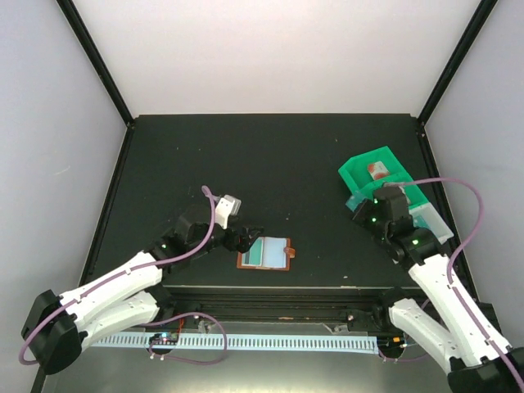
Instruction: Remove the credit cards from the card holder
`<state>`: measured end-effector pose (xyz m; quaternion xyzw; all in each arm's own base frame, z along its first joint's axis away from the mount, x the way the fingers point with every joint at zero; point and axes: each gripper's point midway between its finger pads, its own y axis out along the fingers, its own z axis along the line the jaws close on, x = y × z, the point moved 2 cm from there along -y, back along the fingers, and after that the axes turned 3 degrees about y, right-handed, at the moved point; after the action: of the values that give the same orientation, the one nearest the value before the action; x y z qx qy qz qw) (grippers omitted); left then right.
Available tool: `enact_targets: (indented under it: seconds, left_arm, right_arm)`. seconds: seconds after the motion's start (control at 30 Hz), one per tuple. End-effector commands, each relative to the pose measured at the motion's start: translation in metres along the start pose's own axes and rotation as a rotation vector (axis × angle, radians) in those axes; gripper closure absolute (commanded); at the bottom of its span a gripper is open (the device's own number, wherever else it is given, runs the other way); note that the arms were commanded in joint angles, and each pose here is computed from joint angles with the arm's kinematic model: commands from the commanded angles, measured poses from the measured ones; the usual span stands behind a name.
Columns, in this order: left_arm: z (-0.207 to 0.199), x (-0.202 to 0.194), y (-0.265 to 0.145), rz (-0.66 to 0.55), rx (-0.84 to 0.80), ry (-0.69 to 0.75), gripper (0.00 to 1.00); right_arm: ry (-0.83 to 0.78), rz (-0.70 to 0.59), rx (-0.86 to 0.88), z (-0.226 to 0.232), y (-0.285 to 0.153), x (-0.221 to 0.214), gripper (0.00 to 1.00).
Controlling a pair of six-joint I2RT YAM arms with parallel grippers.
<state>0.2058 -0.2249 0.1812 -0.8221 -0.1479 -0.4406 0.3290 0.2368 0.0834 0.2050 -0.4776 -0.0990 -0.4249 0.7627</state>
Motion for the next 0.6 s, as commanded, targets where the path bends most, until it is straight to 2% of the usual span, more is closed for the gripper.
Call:
enact_targets:
  seconds: [0.0,0.13,0.4,0.57]
  left_arm:
    - [-0.010,0.006,-0.003,0.031,-0.054,0.029,0.01]
    - [-0.008,0.004,-0.001,0.044,-0.047,0.032,0.01]
    - [0.001,-0.001,0.002,0.068,-0.023,0.013,0.01]
    - [0.004,-0.003,0.002,0.066,-0.024,0.001,0.01]
  right_arm:
    - [0.040,-0.038,-0.161,-0.041,-0.012,0.018,0.99]
    - [0.086,-0.089,-0.352,-0.080,-0.025,0.040,0.99]
    - [0.244,-0.178,-0.621,-0.141,-0.038,0.063,0.99]
    - [0.328,-0.150,-0.656,-0.171,-0.017,0.058,0.99]
